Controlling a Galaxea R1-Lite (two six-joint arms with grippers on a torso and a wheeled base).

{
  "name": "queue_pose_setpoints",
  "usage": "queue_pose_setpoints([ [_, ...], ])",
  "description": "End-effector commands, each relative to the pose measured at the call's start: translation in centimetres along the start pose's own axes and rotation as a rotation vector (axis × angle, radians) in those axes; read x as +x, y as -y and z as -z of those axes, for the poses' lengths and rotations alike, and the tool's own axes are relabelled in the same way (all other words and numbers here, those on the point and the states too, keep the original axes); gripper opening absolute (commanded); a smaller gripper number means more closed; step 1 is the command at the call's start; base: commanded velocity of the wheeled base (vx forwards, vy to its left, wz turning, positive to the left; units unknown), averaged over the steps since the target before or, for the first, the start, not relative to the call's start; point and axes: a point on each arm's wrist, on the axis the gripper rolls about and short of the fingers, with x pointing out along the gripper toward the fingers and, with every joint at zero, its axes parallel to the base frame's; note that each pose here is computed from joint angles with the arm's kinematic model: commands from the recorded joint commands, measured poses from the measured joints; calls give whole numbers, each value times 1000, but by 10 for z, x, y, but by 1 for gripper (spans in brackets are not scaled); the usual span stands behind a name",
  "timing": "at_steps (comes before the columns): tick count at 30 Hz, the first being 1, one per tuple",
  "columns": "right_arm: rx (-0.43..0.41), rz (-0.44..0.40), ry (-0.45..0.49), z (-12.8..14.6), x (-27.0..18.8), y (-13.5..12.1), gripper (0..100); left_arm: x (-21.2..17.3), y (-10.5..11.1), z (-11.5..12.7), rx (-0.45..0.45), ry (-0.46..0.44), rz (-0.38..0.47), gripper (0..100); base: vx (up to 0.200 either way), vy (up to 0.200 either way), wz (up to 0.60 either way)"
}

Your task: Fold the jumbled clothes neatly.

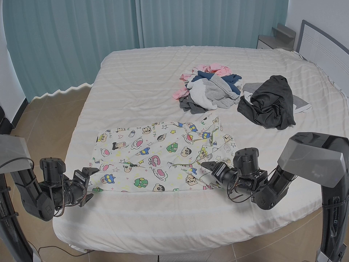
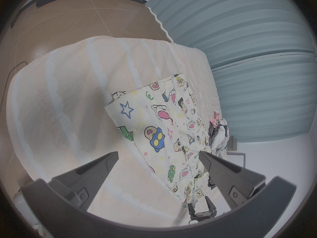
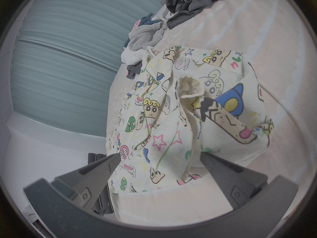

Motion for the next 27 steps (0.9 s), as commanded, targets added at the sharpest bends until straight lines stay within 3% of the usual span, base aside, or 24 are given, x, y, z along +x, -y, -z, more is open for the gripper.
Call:
queue_pose_setpoints([
  [1,0,-9,5,-1,1,-3,100,1,-1,0,-2,-2,-6,100,0,0,0],
  [22,-9,-7,-1,1,12,-1,100,2,-1,1,0,1,-6,100,0,0,0],
  [23,-10,-7,-3,2,12,-1,0,2,-1,1,0,1,-6,100,0,0,0],
  [27,-11,-6,-3,2,11,-1,0,2,-1,1,0,1,-6,100,0,0,0],
])
